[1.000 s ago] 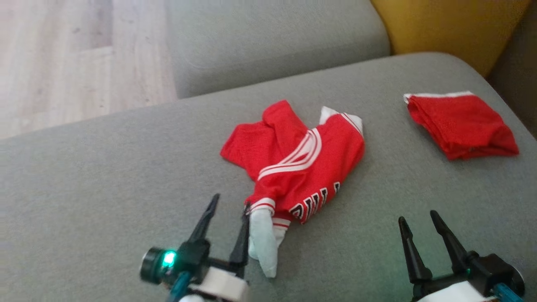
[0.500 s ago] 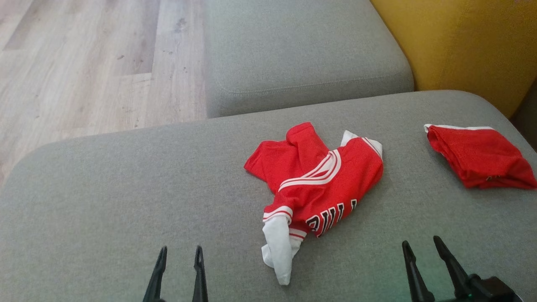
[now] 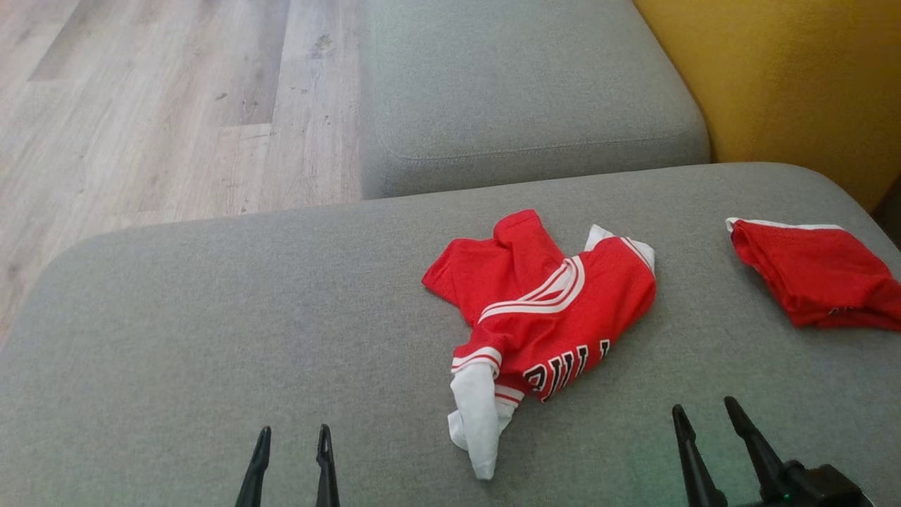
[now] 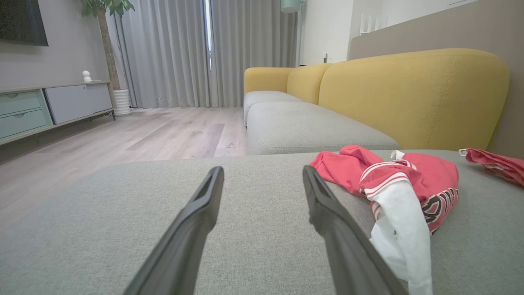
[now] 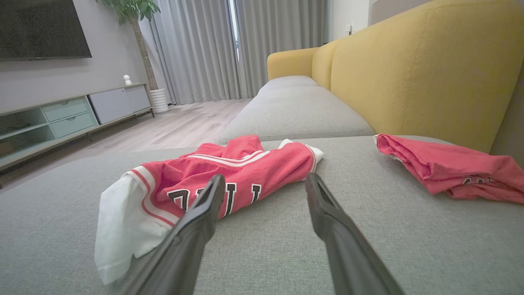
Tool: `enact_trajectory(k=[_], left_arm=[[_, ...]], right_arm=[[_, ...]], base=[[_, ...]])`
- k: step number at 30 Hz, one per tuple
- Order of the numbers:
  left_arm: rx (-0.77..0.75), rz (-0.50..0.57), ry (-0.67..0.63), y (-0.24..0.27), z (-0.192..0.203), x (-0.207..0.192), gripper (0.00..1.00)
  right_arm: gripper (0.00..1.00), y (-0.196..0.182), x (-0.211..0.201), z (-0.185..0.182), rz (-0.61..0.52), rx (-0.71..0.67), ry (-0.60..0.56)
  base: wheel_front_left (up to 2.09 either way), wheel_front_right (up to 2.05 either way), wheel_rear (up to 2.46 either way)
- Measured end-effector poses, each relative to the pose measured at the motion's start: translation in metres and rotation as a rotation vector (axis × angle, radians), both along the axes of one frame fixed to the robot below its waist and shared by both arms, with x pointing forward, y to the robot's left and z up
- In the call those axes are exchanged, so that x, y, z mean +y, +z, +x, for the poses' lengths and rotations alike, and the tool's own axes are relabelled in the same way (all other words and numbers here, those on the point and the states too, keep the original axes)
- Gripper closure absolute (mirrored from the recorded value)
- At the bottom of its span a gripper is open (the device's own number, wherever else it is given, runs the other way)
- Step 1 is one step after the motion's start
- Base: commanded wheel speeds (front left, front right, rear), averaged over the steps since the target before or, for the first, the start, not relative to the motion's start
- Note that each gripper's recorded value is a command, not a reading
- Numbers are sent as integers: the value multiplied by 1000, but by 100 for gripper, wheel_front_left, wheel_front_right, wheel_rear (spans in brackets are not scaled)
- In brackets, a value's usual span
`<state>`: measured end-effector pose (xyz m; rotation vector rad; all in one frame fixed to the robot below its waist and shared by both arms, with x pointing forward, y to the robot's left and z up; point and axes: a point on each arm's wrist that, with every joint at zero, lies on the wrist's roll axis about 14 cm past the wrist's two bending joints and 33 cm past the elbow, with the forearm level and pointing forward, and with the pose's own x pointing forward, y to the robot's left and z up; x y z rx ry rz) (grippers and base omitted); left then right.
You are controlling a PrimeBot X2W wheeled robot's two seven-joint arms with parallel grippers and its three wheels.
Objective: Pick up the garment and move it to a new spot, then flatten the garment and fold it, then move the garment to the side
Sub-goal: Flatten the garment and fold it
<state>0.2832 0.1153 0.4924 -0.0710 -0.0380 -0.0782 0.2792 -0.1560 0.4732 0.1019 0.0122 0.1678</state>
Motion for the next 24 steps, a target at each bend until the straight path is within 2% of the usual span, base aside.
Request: enact_trajectory(k=[15,20,24], left_arm=[[37,-33,11,-9,-3,1,0],[49,-33,-48,-12,4,-12,0],[35,-23,-150,-7,26,-37,0]], right_arm=[[0,-3,4,3,-5,15,17],[0,-7,6,3,-6,29,24],[0,-12,6,4,-9,51,26]], base=[[0,0,0],[0,0,0],[0,0,0]])
